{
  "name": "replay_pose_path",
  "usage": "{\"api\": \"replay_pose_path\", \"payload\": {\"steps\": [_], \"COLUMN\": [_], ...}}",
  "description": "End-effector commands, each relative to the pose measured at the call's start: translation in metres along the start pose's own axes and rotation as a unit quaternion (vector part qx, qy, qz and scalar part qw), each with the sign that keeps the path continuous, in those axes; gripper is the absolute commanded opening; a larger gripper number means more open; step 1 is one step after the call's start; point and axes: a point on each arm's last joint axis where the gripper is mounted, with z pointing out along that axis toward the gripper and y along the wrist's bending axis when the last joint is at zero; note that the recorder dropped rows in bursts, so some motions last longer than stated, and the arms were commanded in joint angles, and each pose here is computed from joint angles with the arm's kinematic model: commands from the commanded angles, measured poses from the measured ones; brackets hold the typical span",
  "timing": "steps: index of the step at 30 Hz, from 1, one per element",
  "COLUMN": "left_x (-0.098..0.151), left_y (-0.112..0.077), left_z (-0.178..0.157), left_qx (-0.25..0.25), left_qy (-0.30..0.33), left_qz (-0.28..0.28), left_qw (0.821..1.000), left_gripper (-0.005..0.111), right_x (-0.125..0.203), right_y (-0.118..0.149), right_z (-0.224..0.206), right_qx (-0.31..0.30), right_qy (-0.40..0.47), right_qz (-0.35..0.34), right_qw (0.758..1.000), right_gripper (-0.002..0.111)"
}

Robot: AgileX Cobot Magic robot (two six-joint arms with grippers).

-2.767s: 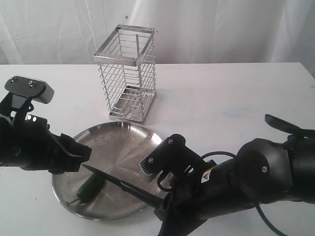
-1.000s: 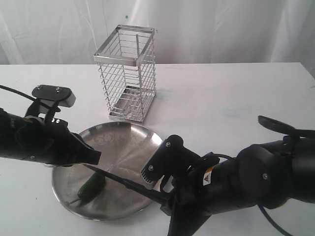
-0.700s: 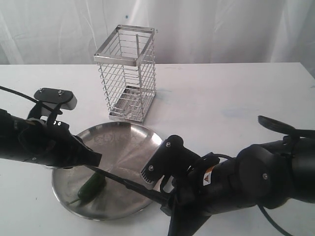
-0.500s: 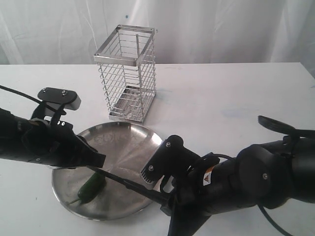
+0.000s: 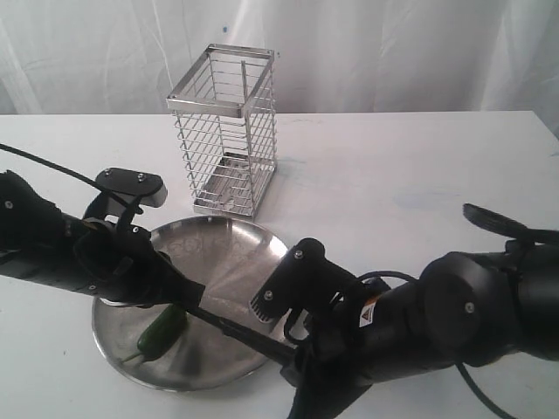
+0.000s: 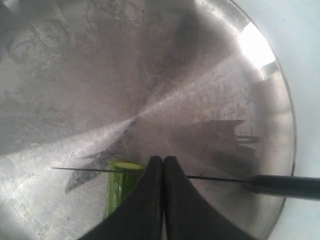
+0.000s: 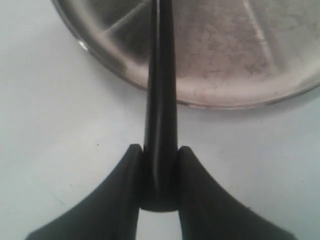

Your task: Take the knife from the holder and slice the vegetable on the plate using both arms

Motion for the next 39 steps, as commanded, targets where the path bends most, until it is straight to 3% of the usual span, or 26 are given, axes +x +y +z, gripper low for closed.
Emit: {"api": "replay_pose_path", "payload": {"steps": [1,12,18,26,39], "left_x": [-0.001,-0.002,-0.002,-0.003,-0.003], "left_y": [-0.002,-0.001,-0.001,-0.001,-0.001], "left_z": [0.001,0.001,0.001,0.001,-0.001], "left_qx": [0.005,0.0,0.001,-0.003,-0.001], "left_qy": [0.001,-0.006,-0.004,-0.009,-0.01], "left_qz": [-0.005,-0.004,-0.003,-0.003,-0.003], "left_qw": [1.0,1.0,1.0,1.0,1.0], "left_gripper": [0.0,0.0,0.0,0.0,0.0], "right_x": [0.0,0.0,-0.002,-0.011,0.005], "right_y": [0.002,0.002,0.002,0.027,0.025], "right_z": [0.0,0.0,-0.001,-0.018,-0.011], "right_qx": [-0.012,-0.012,-0.009,-0.032,-0.006], "right_qy": [-0.005,-0.005,-0.013,-0.049,-0.054], "right_qz": [0.054,0.066,0.111,0.113,0.135], "right_qw": [0.998,0.998,0.994,0.992,0.989], "right_gripper": [0.0,0.0,0.0,0.0,0.0]}}
